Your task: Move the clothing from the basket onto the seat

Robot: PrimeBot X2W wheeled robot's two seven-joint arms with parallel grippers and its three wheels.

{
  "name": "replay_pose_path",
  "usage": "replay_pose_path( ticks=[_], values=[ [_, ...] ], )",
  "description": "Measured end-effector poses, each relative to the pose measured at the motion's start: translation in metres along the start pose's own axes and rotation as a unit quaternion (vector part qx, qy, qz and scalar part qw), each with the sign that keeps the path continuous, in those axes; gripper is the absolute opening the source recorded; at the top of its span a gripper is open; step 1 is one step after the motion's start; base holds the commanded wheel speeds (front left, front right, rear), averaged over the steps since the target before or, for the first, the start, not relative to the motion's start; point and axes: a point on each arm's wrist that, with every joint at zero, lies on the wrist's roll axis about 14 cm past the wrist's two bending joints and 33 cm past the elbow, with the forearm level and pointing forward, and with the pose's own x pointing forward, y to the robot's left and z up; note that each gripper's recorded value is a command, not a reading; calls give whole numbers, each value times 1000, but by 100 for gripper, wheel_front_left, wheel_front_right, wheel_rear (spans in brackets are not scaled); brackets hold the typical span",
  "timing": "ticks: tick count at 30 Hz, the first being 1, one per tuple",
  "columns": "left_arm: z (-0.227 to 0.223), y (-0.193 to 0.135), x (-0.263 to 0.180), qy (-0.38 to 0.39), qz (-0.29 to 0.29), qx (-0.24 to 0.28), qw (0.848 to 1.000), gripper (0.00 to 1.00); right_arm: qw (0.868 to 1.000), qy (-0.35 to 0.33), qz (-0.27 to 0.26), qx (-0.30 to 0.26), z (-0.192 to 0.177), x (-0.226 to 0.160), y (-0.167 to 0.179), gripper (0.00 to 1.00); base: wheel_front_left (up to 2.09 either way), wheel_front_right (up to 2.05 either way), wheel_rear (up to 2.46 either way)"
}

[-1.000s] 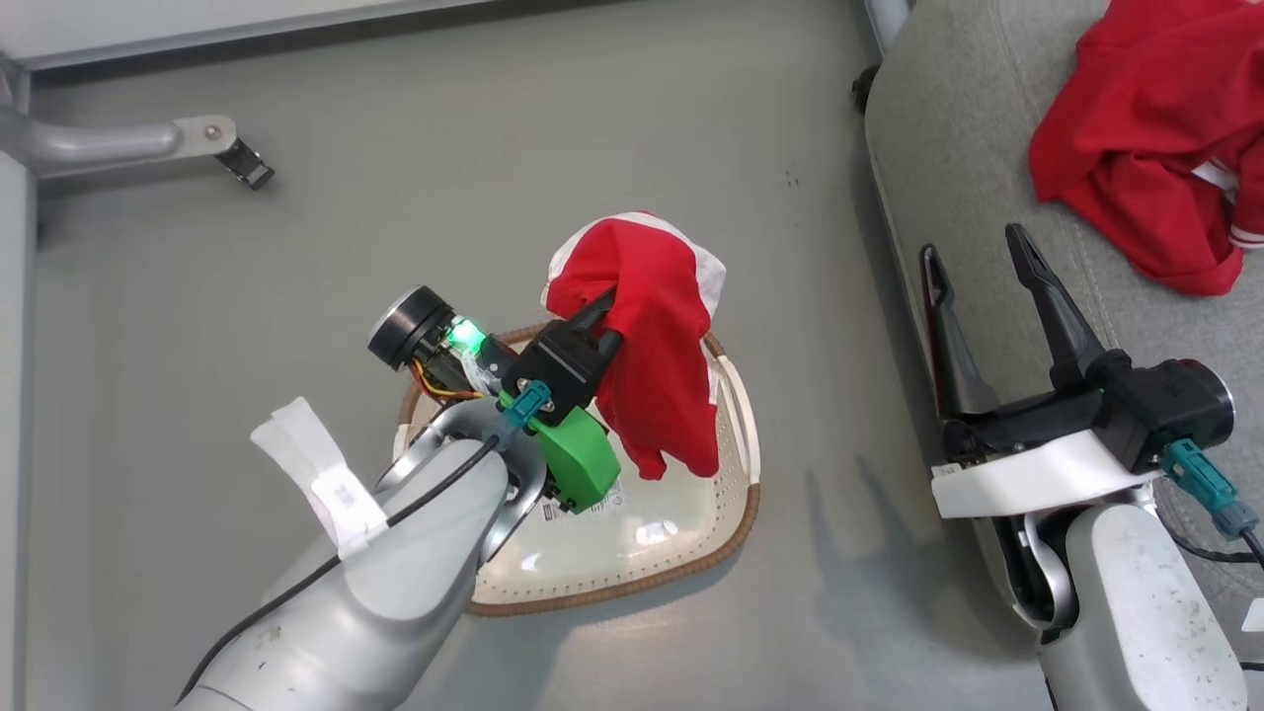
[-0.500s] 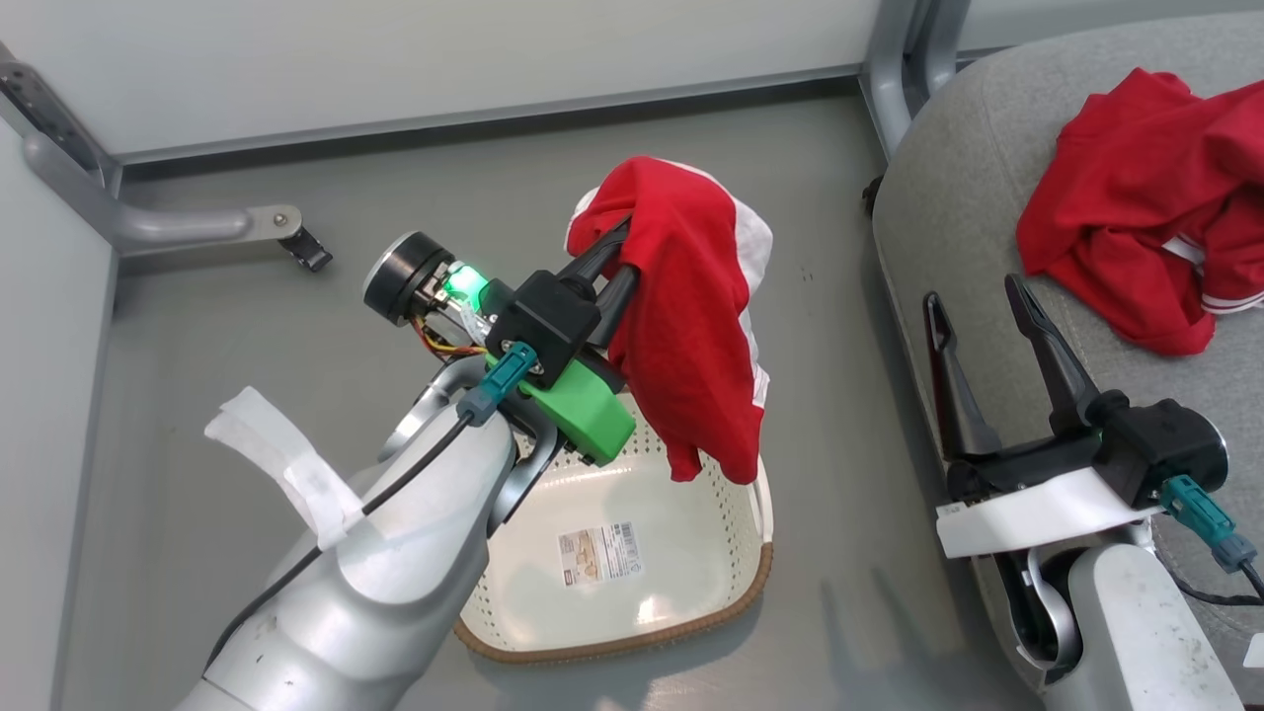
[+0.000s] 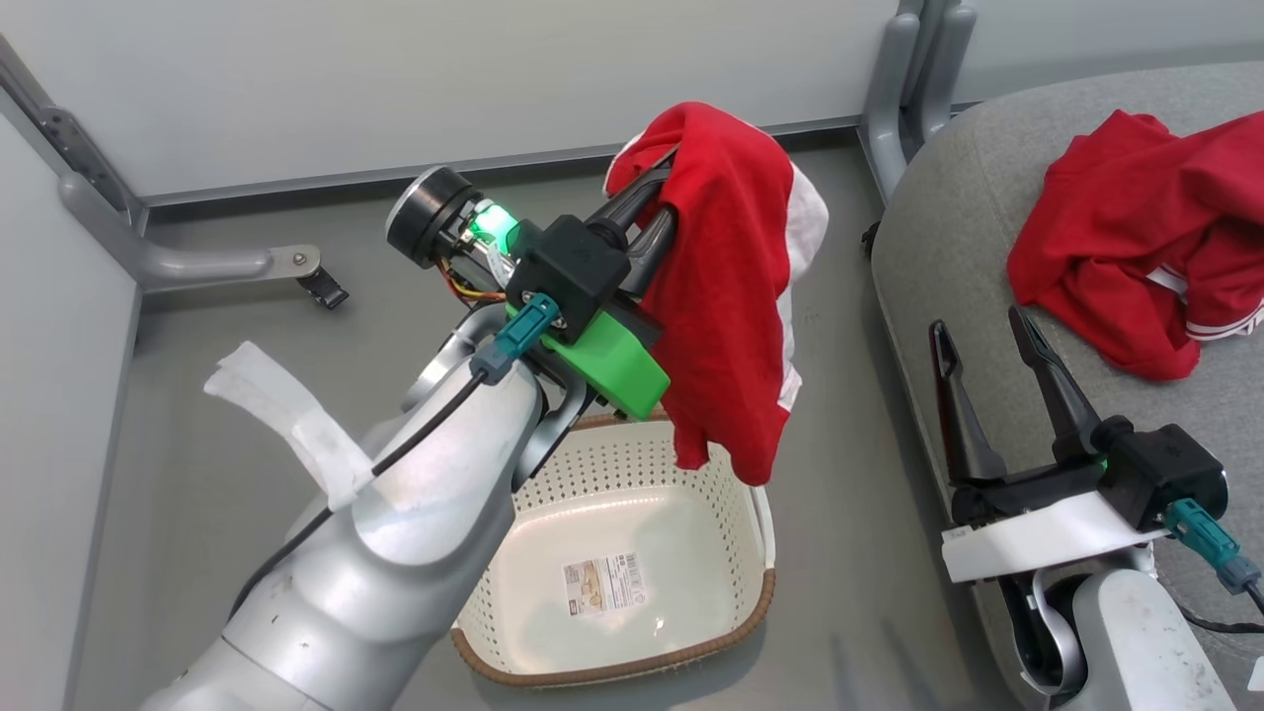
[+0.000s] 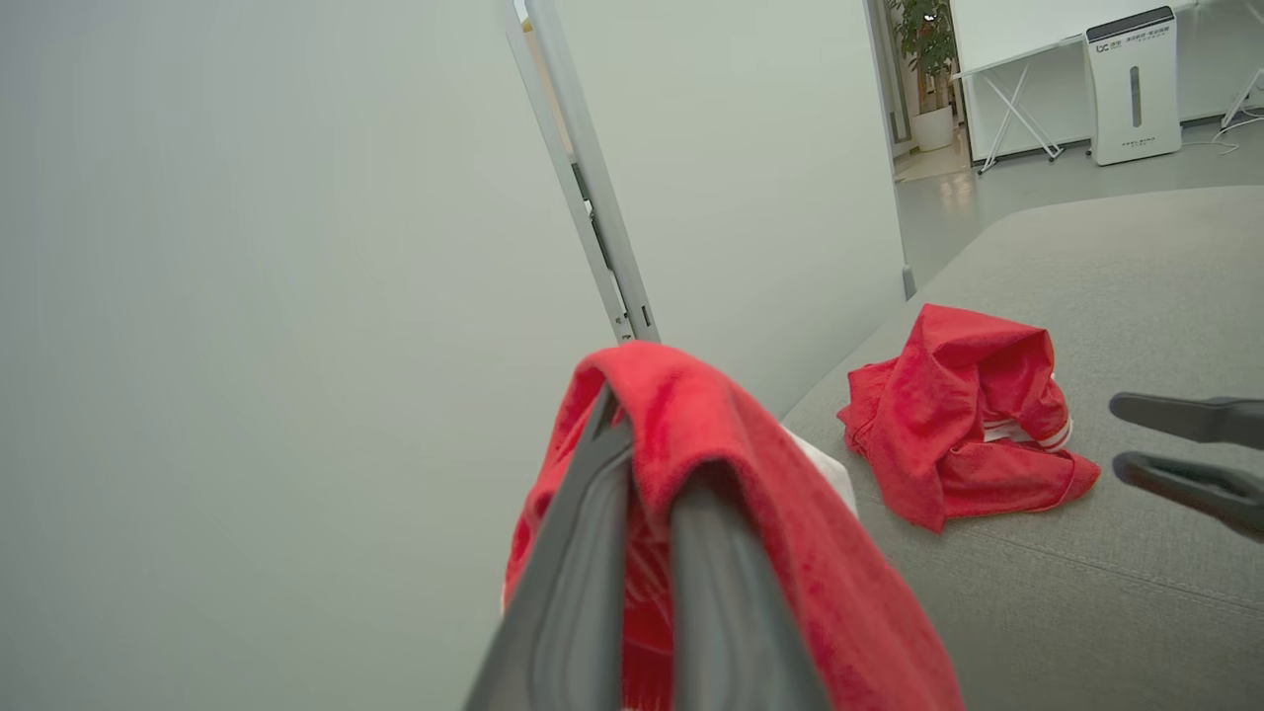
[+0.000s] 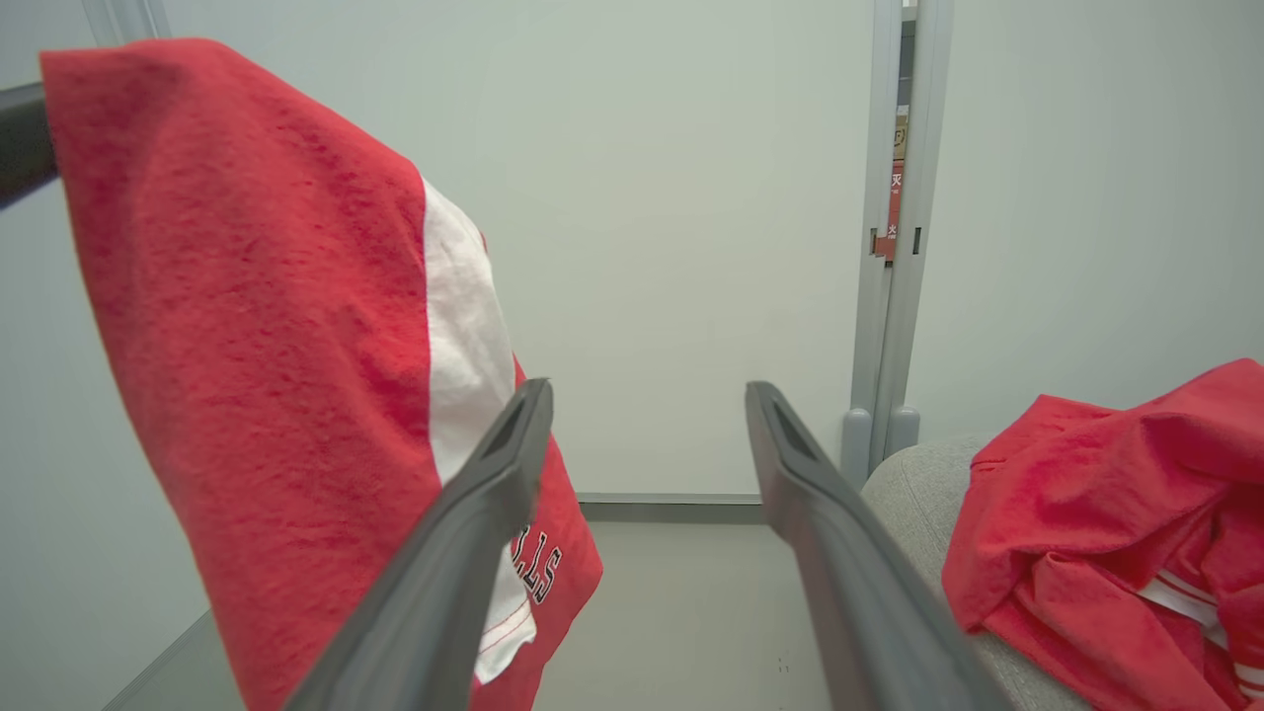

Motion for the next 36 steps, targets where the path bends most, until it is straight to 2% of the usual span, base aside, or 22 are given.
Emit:
replay_pose_path(
  ticks=[7, 20, 29, 36],
  values=[
    [4, -3, 3, -2, -6, 3, 1000, 0, 1000, -10, 16, 6, 7, 1, 11, 100, 0, 0, 0],
    [-3, -7, 4, 6, -10, -4, 1000, 0, 989, -53, 137, 18, 30, 14, 91, 100, 0, 0, 0],
    [-5, -7, 4, 7, -11, -2, 1000, 0, 979, -16, 202, -14, 0, 23, 129, 100, 0, 0, 0],
    [-4, -9, 6, 2, -12, -11, 1000, 0, 971, -1, 228, -65, -18, 35, 138, 100, 0, 0, 0]
  ],
)
